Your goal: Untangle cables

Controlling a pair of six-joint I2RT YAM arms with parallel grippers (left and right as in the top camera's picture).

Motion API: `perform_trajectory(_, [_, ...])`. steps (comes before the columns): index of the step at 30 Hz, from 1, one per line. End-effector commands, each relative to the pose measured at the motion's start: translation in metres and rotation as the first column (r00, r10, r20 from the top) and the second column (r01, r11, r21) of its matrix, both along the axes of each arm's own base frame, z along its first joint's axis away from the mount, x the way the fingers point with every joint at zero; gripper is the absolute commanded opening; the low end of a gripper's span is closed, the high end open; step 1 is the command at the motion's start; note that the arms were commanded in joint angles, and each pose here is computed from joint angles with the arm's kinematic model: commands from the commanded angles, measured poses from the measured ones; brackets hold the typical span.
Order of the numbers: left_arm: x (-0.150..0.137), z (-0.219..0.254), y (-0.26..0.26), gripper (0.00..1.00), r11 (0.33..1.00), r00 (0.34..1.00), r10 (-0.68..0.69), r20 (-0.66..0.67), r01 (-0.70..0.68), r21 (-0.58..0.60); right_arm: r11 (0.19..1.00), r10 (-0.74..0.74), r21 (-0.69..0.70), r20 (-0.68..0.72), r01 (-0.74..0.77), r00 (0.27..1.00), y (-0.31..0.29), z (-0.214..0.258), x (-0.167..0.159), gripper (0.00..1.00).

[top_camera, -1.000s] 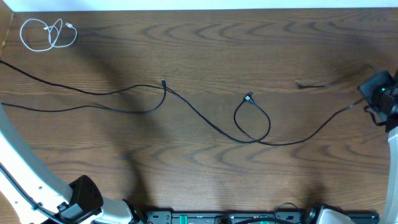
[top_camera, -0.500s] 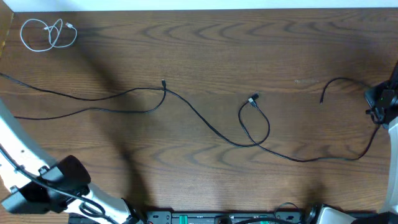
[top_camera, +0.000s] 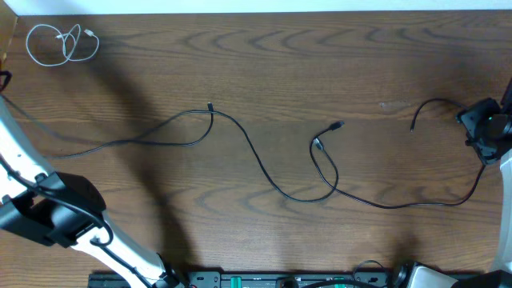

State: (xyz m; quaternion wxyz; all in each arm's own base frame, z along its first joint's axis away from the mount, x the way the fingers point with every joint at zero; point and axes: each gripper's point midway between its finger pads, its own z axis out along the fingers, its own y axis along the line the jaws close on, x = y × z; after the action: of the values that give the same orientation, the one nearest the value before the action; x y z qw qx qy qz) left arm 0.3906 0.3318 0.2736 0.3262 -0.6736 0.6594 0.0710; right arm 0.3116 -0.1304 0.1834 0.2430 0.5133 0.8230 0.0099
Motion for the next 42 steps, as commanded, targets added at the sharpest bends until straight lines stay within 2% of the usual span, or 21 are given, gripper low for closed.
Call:
perform_trajectory(1, [0.013, -0.02, 0.002, 0.25, 0.992, 0.99, -0.121, -0.074, 0.122, 0.008, 0.997, 0.069, 0.034, 0.008, -0.07, 0.998, 0.011, -0.001, 0.005, 0.67])
perform_trajectory(4, [0.025, -0.037, 0.003, 0.23, 0.977, 0.971, -0.214, -0.106, 0.215, -0.004, 0.997, 0.07, 0.033, 0.009, -0.07, 0.998, 0.011, -0.001, 0.006, 0.67])
perform_trajectory(8, [0.027, -0.055, 0.004, 0.24, 0.975, 0.966, -0.22, -0.135, 0.217, -0.036, 0.996, 0.073, 0.04, 0.011, -0.074, 0.997, 0.013, -0.001, 0.006, 0.66])
perform_trajectory(14, [0.022, -0.063, 0.001, 0.38, 0.974, 0.962, -0.223, -0.16, 0.216, -0.063, 0.996, 0.077, 0.044, 0.016, -0.077, 0.997, 0.014, -0.001, 0.007, 0.66])
perform_trajectory(18, [0.007, -0.081, -0.004, 0.6, 0.969, 0.936, -0.245, -0.252, 0.225, -0.105, 0.994, 0.087, 0.063, 0.023, -0.088, 0.996, 0.017, -0.001, 0.008, 0.67])
perform_trajectory(20, [-0.001, -0.095, -0.01, 0.79, 0.964, 0.922, -0.255, -0.291, 0.221, -0.146, 0.994, 0.087, 0.063, 0.022, -0.089, 0.996, 0.017, -0.001, 0.008, 0.67])
perform_trajectory(22, [-0.008, -0.109, -0.014, 0.92, 0.96, 0.911, -0.262, -0.319, 0.213, -0.18, 0.994, 0.087, 0.062, 0.023, -0.089, 0.996, 0.017, -0.001, 0.008, 0.68])
perform_trajectory(26, [-0.023, -0.14, -0.023, 0.93, 0.949, 0.886, -0.274, -0.373, 0.188, -0.251, 0.994, 0.088, 0.062, 0.023, -0.089, 0.996, 0.017, -0.001, 0.008, 0.67])
perform_trajectory(32, [-0.047, -0.177, -0.024, 0.93, 0.948, 0.899, -0.179, -0.399, 0.05, -0.313, 0.993, 0.106, 0.053, 0.019, -0.107, 0.994, 0.017, -0.001, 0.008, 0.67])
perform_trajectory(39, [-0.055, -0.211, -0.022, 0.93, 0.943, 0.902, -0.17, -0.398, 0.032, -0.331, 0.993, 0.107, 0.054, 0.016, -0.108, 0.994, 0.017, -0.002, 0.007, 0.66])
perform_trajectory(42, [-0.048, -0.233, -0.031, 0.93, 0.924, 0.919, -0.199, -0.341, 0.06, -0.377, 0.993, 0.107, 0.054, 0.016, -0.108, 0.994, 0.017, -0.002, 0.008, 0.65])
